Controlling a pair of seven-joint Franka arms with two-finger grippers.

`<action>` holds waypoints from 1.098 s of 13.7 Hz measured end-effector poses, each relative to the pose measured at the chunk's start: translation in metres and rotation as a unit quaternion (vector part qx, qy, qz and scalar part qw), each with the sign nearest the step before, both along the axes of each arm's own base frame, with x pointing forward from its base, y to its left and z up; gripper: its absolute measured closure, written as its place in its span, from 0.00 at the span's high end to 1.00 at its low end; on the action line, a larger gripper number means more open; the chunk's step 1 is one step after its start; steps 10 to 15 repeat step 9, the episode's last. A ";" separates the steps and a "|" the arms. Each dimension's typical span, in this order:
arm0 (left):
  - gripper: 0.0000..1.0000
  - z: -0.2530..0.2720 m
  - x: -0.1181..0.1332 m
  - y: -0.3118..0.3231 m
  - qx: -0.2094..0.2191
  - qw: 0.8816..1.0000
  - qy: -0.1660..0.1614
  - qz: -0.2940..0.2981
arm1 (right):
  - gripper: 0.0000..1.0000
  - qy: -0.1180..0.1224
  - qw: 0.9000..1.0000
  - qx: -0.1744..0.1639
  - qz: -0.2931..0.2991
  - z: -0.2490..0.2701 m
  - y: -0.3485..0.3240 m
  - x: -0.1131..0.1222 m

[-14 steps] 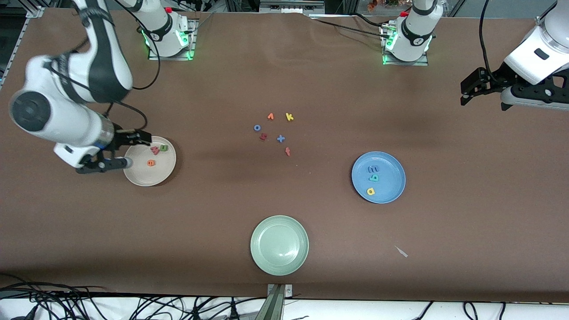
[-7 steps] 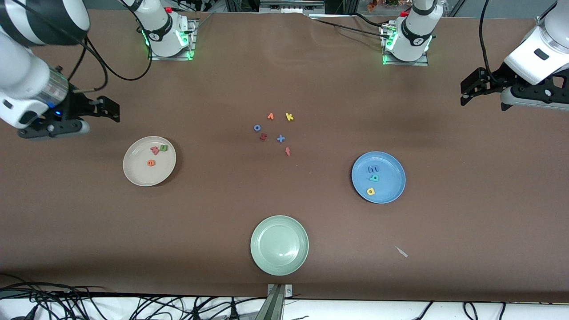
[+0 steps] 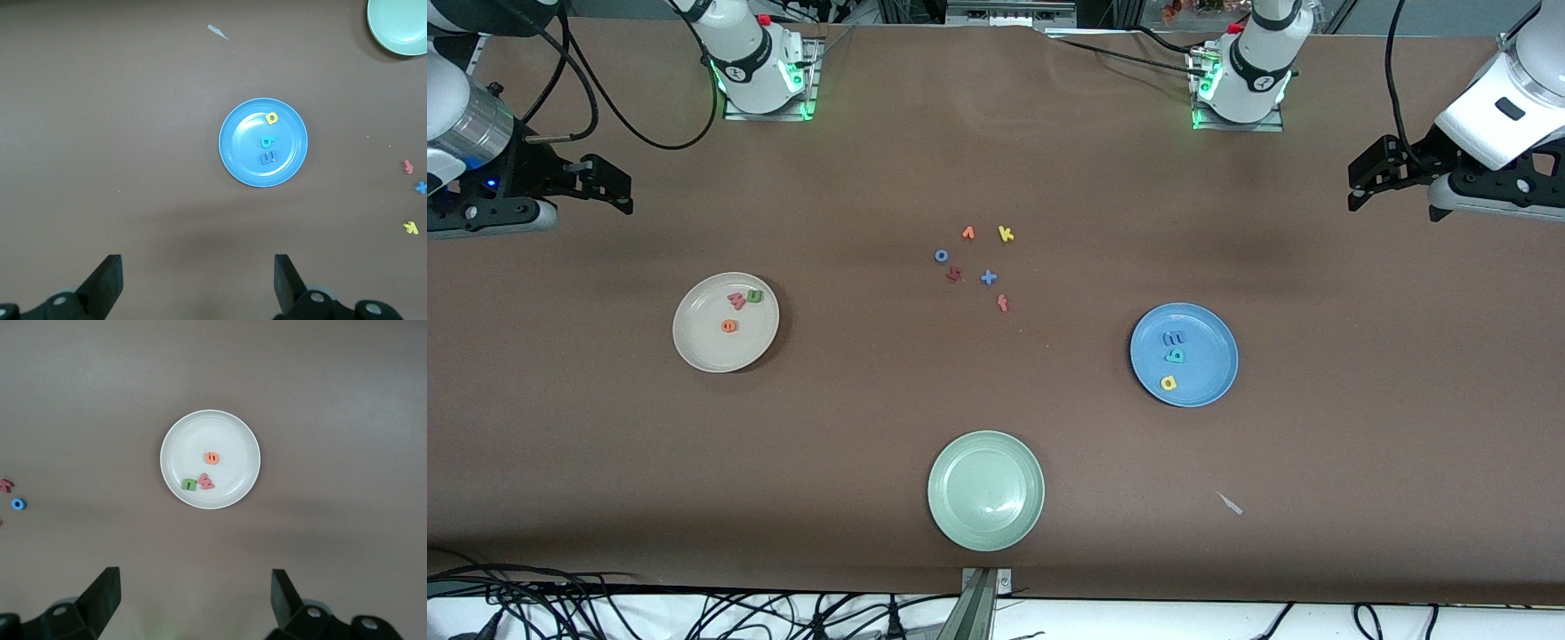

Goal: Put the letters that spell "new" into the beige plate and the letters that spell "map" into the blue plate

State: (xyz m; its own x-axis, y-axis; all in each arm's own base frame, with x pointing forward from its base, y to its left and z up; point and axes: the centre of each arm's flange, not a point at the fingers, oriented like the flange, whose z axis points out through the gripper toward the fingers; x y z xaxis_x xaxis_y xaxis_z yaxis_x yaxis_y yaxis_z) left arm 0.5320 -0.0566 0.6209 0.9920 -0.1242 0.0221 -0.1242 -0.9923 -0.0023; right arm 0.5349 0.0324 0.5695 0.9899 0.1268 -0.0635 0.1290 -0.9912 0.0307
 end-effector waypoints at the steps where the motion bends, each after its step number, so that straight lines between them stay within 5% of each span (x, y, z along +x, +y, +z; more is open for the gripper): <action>1: 1.00 0.000 0.000 0.000 0.000 1.000 0.000 0.000 | 1.00 0.000 1.000 0.000 0.001 0.000 0.001 0.000; 15: 1.00 0.000 0.000 0.000 0.000 1.000 0.000 0.000 | 1.00 -0.007 1.000 -0.001 -0.028 0.007 -0.017 -0.003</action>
